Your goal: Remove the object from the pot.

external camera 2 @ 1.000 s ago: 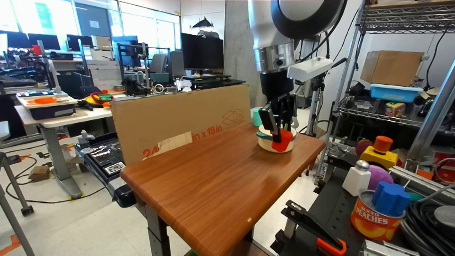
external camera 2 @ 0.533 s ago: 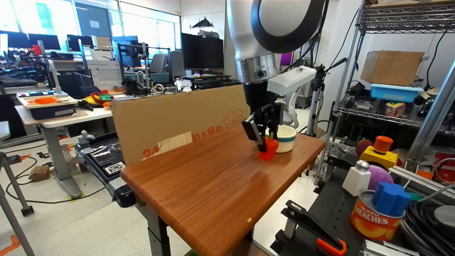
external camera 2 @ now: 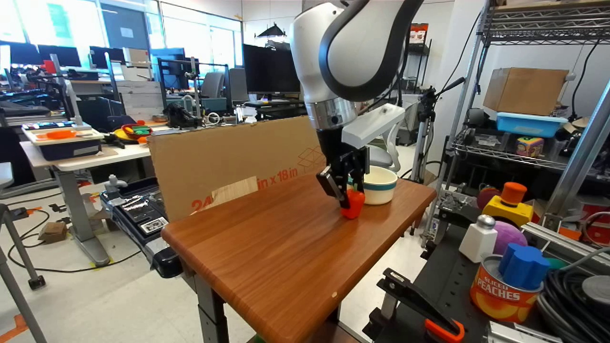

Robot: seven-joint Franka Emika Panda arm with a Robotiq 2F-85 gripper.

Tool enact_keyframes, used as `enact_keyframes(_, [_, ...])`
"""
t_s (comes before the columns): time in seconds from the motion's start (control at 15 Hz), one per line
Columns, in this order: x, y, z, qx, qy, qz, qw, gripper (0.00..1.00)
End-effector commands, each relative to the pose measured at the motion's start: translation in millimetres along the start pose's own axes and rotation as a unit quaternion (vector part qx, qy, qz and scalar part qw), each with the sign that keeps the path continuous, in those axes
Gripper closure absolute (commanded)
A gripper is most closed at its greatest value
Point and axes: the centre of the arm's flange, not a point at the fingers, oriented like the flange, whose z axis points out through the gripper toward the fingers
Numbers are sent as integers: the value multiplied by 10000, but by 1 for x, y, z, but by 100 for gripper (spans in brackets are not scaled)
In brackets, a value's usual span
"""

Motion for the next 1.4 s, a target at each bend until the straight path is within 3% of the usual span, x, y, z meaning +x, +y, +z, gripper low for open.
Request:
enact_keyframes(0.0, [8, -5, 3, -222, -89, 41, 9997, 52])
enact_keyframes(0.07, [5, -6, 2, -247, -98, 29, 9996, 33])
enact_keyframes(0.13, [2, -7, 1, -250, -102, 18, 9996, 21])
enact_keyframes(0.33, [-17, -11, -4, -225, -94, -87, 9997, 2])
enact_keyframes(0.67, [-72, -3, -31, 29, 130, -313, 9994, 0])
enact_keyframes(1.0, [-124, 41, -92, 1072, 144, 289, 9937, 0])
enact_keyframes(1.07, [-87, 14, -58, 655, 82, 127, 9977, 0])
enact_keyframes(1.33, [-93, 20, -65, 719, 113, 146, 9972, 0])
